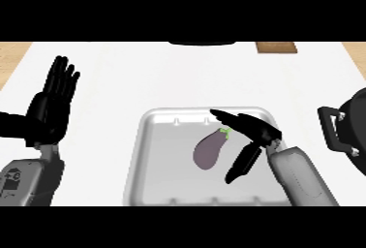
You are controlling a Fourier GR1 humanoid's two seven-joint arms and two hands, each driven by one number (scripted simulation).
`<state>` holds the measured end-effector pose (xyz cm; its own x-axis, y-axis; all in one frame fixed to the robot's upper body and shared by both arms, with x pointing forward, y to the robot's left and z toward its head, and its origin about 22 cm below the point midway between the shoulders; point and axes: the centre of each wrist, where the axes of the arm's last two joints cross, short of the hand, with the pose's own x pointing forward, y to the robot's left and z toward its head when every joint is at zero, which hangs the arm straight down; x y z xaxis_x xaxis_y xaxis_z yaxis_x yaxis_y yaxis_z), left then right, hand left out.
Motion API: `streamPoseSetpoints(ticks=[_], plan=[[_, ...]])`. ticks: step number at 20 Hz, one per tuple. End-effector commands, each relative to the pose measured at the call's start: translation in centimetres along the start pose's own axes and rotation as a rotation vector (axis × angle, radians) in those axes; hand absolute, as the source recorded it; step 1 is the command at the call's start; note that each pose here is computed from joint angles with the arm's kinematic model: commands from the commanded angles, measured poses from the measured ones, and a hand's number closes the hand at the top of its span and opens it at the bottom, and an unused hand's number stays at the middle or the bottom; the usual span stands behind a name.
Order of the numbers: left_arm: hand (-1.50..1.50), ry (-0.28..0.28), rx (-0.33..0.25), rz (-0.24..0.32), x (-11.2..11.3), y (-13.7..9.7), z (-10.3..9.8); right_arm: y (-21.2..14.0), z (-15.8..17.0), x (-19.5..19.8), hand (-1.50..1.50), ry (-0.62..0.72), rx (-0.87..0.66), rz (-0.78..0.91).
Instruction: Pick the eggplant from the tray and place it in the pot
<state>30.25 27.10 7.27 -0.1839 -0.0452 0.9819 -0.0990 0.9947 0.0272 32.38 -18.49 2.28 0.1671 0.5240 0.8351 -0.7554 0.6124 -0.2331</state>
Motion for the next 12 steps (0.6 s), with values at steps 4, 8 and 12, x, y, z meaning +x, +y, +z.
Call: streamPoseSetpoints(ticks=[4,8,12], plan=[[0.0,0.0,0.004,-0.018,1.5,-0.4,0.9,2.1,-2.3,-0.3,-1.5,0.001,0.012,0.001],[0.0,-0.002,0.003,0.006,0.6,-0.5,1.3,5.5,-3.2,-0.2,-1.5,-0.026,0.021,-0.021],[0.0,-0.009,-0.014,0.007,0.8,-2.8,0.6,4.8,-4.4,-1.0,-1.5,-0.032,0.049,-0.044]])
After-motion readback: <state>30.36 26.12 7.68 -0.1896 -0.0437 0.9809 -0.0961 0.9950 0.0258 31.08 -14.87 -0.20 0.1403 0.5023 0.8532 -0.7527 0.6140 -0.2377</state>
